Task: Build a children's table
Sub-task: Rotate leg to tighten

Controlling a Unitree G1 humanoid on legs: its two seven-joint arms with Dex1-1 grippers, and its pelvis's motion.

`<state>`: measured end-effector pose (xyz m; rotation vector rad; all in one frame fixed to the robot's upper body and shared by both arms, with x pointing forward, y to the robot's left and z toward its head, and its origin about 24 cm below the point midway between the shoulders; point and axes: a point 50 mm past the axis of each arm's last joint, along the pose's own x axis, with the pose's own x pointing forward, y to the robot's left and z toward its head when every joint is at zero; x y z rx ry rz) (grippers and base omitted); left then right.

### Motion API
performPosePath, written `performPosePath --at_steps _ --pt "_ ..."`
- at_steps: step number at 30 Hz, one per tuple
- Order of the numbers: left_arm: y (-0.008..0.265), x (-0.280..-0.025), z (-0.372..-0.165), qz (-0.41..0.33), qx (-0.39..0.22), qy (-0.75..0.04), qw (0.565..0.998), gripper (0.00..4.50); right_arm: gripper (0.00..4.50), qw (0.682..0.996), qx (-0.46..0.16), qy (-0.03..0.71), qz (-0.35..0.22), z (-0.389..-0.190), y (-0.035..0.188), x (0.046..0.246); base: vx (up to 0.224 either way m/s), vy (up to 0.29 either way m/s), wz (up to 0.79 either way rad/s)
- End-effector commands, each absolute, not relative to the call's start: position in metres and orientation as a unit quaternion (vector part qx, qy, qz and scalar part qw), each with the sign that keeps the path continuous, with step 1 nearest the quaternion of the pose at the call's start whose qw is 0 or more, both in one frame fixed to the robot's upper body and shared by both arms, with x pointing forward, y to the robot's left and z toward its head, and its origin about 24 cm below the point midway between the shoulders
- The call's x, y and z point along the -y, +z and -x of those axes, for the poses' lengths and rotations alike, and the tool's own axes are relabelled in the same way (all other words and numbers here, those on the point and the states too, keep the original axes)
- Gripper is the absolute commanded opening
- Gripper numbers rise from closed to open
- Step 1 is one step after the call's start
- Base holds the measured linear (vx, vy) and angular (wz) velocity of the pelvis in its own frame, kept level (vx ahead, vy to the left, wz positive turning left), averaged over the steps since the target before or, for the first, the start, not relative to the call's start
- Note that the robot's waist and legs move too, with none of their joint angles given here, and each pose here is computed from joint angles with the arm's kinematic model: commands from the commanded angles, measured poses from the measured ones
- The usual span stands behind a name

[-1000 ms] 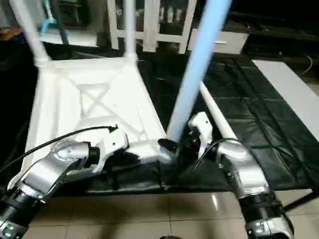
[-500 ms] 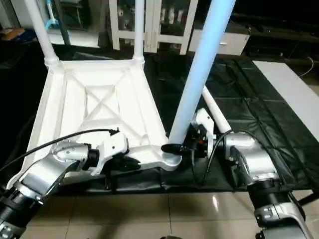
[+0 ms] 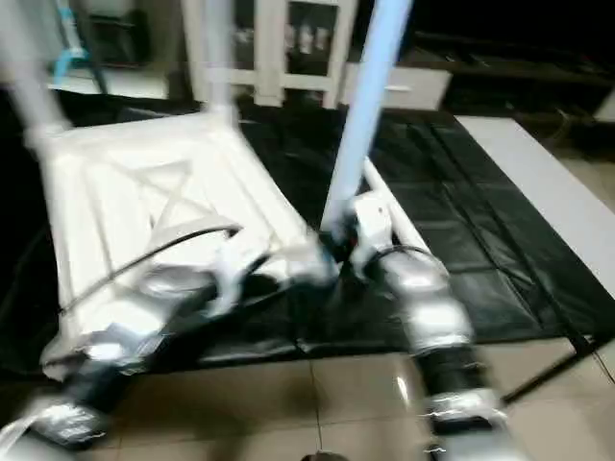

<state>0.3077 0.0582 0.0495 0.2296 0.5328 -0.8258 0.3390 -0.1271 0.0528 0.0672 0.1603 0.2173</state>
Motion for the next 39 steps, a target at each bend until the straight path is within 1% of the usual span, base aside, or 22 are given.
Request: performPosePath --at_steps 1,2,4,5,6,7,8,9,10,11,12,14,15,16,17,18,21,25,28,32,33,39 --pt "0.059 -0.084 -0.325 -0.129 -0.236 -0.312 0.911 0.00 1.86 0.990 -0.111 -0.083 -0.009 -0.327 0.028 0.173 0.000 0.000 0.00" --pt "0.060 -0.082 -0.327 -0.129 -0.232 -0.310 0.913 0.00 1.86 0.991 -0.103 -0.084 -0.016 -0.328 0.029 0.163 0.000 0.000 0.00" --pt "0.061 -0.077 -0.328 -0.133 -0.227 -0.314 0.912 0.00 1.86 0.993 -0.108 -0.048 -0.024 -0.331 0.027 0.138 0.000 0.000 0.00" --pt "0.062 -0.077 -0.328 -0.135 -0.226 -0.315 0.912 0.00 1.85 0.993 -0.105 -0.037 -0.031 -0.332 0.027 0.132 0.000 0.000 0.00" --pt "0.063 -0.076 -0.330 -0.139 -0.226 -0.313 0.912 0.00 1.85 0.994 -0.095 -0.003 -0.055 -0.336 0.031 0.117 0.000 0.000 0.00" --pt "0.063 -0.076 -0.330 -0.140 -0.226 -0.312 0.912 0.00 1.85 0.994 -0.092 0.003 -0.057 -0.336 0.032 0.115 0.000 0.000 0.00" --pt "0.063 -0.077 -0.331 -0.142 -0.228 -0.309 0.913 0.00 1.85 0.994 -0.069 0.040 -0.071 -0.339 0.040 0.105 0.000 0.000 0.00" --pt "0.063 -0.078 -0.331 -0.148 -0.229 -0.304 0.913 0.00 1.85 0.994 -0.054 0.069 -0.066 -0.340 0.046 0.097 0.000 0.000 0.00" --pt "0.062 -0.080 -0.331 -0.152 -0.232 -0.300 0.913 0.00 2.20 0.989 -0.034 0.135 -0.046 -0.338 0.053 0.086 0.000 0.000 0.00" --pt "0.062 -0.081 -0.331 -0.154 -0.233 -0.298 0.913 0.00 2.20 0.987 -0.023 0.158 -0.036 -0.336 0.056 0.083 0.000 0.000 0.00" --pt "0.062 -0.082 -0.331 -0.155 -0.233 -0.298 0.913 0.00 2.41 0.986 -0.020 0.164 -0.033 -0.335 0.057 0.082 0.000 0.000 0.00" --pt "0.061 -0.085 -0.331 -0.160 -0.234 -0.300 0.911 0.00 2.57 0.983 -0.011 0.179 -0.022 -0.332 0.059 0.084 0.000 0.000 0.00" --pt "0.059 -0.089 -0.328 -0.165 -0.237 -0.320 0.902 0.00 2.64 0.982 -0.004 0.186 -0.022 -0.330 0.062 0.094 0.000 0.000 0.00" --pt "0.059 -0.089 -0.328 -0.165 -0.237 -0.320 0.902 0.00 2.88 0.982 -0.004 0.186 -0.022 -0.330 0.062 0.094 0.000 0.000 0.00" --pt "0.058 -0.090 -0.326 -0.171 -0.235 -0.338 0.895 0.00 2.88 0.979 -0.008 0.202 -0.035 -0.328 0.063 0.096 0.000 0.000 0.00" --pt "0.056 -0.092 -0.323 -0.179 -0.241 -0.354 0.886 0.00 2.88 0.972 -0.008 0.230 -0.047 -0.324 0.064 0.098 0.000 0.000 0.00" --pt "0.050 -0.096 -0.302 -0.196 -0.246 -0.458 0.831 0.00 3.05 0.926 -0.013 0.378 0.003 -0.308 0.065 0.113 0.039 -0.006 0.04" --pt "0.049 -0.098 -0.293 -0.196 -0.248 -0.497 0.808 0.00 3.05 0.901 -0.039 0.431 0.023 -0.303 0.063 0.128 0.029 0.003 0.01" --pt "0.052 -0.097 -0.278 -0.185 -0.239 -0.566 0.767 0.00 3.05 0.882 -0.066 0.466 0.034 -0.303 0.062 0.146 0.000 0.000 0.00" --pt "0.052 -0.098 -0.275 -0.184 -0.243 -0.579 0.756 0.00 3.05 0.865 -0.084 0.492 0.040 -0.303 0.065 0.156 0.000 0.000 0.00" --pt "0.054 -0.099 -0.273 -0.184 -0.244 -0.590 0.747 0.00 3.05 0.854 -0.097 0.509 0.052 -0.303 0.069 0.164 0.000 0.000 0.00" --pt "0.056 -0.101 -0.271 -0.184 -0.243 -0.601 0.739 0.00 3.05 0.841 -0.113 0.525 0.065 -0.306 0.077 0.177 0.000 0.000 0.00"
